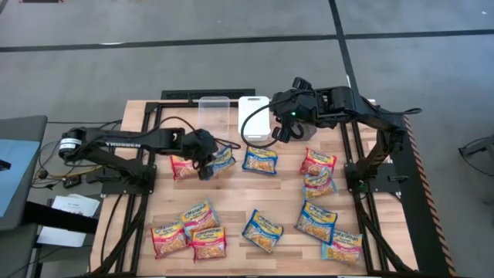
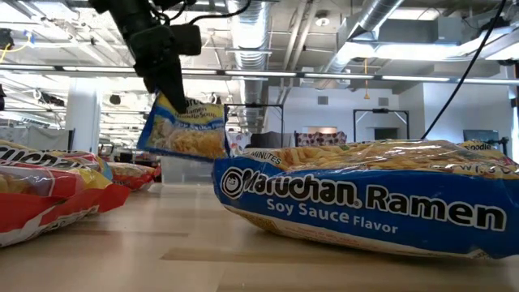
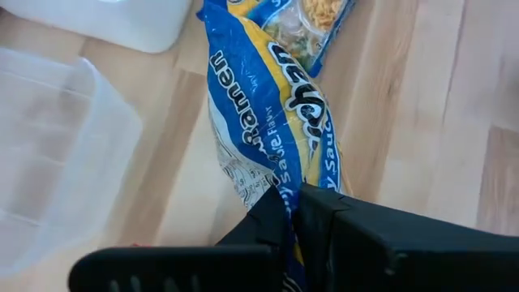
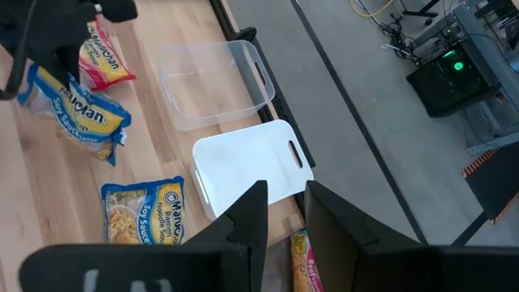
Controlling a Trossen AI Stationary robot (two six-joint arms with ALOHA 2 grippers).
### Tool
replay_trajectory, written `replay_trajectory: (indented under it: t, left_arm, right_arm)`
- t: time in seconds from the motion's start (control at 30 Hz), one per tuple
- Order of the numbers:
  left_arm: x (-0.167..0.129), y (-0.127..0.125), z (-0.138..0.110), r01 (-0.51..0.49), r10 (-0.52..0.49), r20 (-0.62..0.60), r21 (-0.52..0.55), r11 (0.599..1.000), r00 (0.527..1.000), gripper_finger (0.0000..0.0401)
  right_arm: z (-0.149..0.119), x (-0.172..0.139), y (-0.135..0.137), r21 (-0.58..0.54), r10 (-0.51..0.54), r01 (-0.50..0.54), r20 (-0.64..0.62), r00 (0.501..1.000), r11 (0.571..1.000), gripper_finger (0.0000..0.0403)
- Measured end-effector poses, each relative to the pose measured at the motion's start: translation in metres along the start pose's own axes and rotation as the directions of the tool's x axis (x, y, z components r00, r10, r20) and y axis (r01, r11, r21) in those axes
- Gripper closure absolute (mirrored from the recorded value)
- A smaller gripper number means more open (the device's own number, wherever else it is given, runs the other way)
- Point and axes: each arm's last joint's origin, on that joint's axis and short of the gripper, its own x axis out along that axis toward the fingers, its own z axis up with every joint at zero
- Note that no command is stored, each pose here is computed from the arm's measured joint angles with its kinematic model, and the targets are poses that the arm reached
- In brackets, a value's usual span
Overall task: Sort Maruchan noodles
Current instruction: Put the blue noodle pack into the transparent bin
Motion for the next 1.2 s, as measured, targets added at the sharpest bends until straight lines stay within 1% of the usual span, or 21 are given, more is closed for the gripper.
replay_trajectory:
  t: [0.17,0.3,0.43,0.63,0.7,0.8,0.9,1.0,1.1,1.2]
  left_arm:
    - [-0.013,0.011,0.014,-0.048,0.048,0.001,0.039,0.998,0.999,0.0401]
    - [-0.020,0.026,0.022,-0.085,0.085,0.006,0.077,0.993,0.996,0.0401]
    - [-0.026,0.049,0.029,-0.142,0.140,0.019,0.086,0.986,0.990,0.0401]
    - [-0.032,0.087,0.031,-0.209,0.206,0.034,0.113,0.971,0.978,0.0401]
    - [-0.034,0.101,0.032,-0.249,0.244,0.053,0.114,0.962,0.968,0.0401]
    - [-0.037,0.122,0.034,-0.313,0.301,0.096,0.157,0.937,0.949,0.0401]
    - [-0.036,0.142,0.036,-0.373,0.350,0.142,0.197,0.907,0.926,0.0401]
    - [-0.032,0.159,0.035,-0.403,0.376,0.150,0.245,0.882,0.914,0.0401]
    - [-0.022,0.172,0.032,-0.392,0.371,0.126,0.281,0.876,0.920,0.0401]
    - [-0.008,0.185,0.030,-0.388,0.374,0.104,0.286,0.876,0.922,0.0401]
  right_arm:
    - [0.000,0.000,0.000,0.000,0.000,0.000,0.000,1.000,1.000,0.0294]
    - [0.000,0.000,0.000,0.000,0.000,0.000,0.000,1.000,1.000,0.0294]
    - [0.000,0.000,0.000,-0.002,0.000,0.000,0.000,1.000,1.000,0.0294]
    - [0.000,0.000,0.000,-0.002,0.000,0.000,0.000,1.000,1.000,0.0294]
    - [0.000,0.000,0.000,-0.002,0.000,0.000,0.000,1.000,1.000,0.0294]
    - [0.000,0.000,0.000,-0.002,0.000,0.000,0.000,1.000,1.000,0.0294]
    - [0.000,0.000,0.000,-0.002,0.000,0.000,0.000,1.000,1.000,0.0294]
    - [0.000,0.000,0.000,-0.002,0.000,0.000,0.000,1.000,1.000,0.0294]
    - [0.000,0.000,0.000,-0.001,0.000,0.000,0.000,1.000,1.000,0.0294]
    - [0.000,0.000,0.000,-0.002,0.000,0.000,0.000,1.000,1.000,0.0294]
